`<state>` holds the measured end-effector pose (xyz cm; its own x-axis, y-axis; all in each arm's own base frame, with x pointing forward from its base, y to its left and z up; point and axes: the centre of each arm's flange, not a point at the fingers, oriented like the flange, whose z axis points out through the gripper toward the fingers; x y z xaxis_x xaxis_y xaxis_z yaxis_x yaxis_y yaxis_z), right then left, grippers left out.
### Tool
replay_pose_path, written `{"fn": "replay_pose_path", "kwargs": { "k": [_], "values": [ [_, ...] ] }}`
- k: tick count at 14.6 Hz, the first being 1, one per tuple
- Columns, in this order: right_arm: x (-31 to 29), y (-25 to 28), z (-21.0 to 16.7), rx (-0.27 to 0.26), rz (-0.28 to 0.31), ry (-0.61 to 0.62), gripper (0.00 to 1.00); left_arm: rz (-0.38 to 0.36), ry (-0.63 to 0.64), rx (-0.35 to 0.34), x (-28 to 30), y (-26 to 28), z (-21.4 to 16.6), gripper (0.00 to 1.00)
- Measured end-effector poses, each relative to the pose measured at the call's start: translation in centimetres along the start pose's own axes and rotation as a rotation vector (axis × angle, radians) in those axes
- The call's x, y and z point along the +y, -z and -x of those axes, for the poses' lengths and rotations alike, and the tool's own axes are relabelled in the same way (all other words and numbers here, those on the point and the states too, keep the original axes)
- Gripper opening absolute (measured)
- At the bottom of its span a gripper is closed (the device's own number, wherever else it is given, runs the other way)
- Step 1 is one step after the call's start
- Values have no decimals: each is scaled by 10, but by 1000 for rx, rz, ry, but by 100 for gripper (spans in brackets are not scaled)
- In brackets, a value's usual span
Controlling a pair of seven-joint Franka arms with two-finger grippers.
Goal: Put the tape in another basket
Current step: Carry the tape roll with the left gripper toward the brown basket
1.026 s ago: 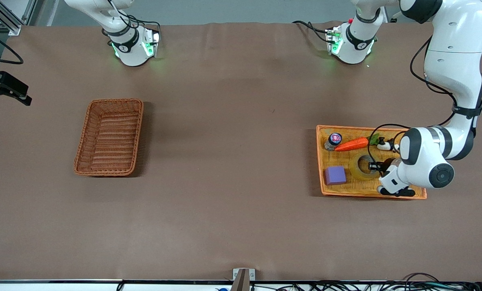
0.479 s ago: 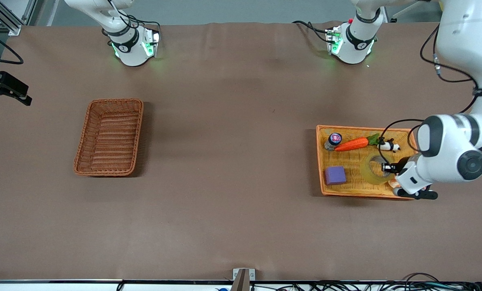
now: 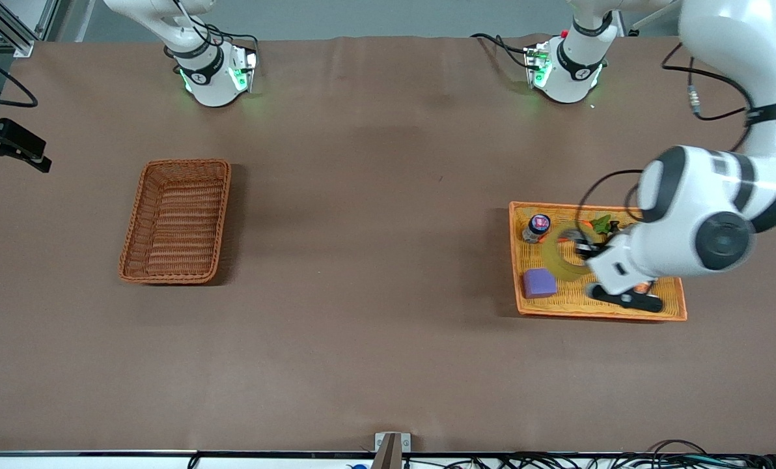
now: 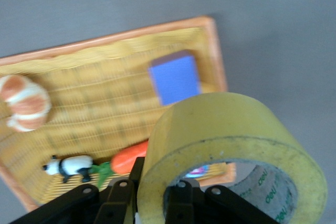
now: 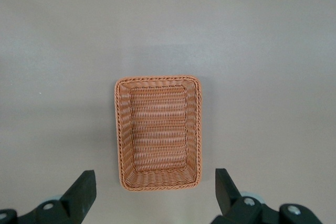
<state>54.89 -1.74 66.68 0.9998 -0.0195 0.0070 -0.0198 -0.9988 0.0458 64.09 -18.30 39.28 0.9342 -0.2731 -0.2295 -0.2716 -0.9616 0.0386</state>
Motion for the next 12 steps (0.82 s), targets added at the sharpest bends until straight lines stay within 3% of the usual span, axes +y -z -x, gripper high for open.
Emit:
{"fn": "replay_pose_path", "kwargs": {
  "k": [3, 6, 12],
  "values": [
    [0, 0, 0, 0, 0, 0, 100, -30, -27, -7, 113, -20, -12, 22],
    [1, 0, 0, -1, 0, -2, 100, -40, 45, 8, 200, -48, -22, 22],
    [0, -2, -1, -5, 0, 0, 100, 159, 272, 48, 336, -146, -39, 22]
  ]
}}
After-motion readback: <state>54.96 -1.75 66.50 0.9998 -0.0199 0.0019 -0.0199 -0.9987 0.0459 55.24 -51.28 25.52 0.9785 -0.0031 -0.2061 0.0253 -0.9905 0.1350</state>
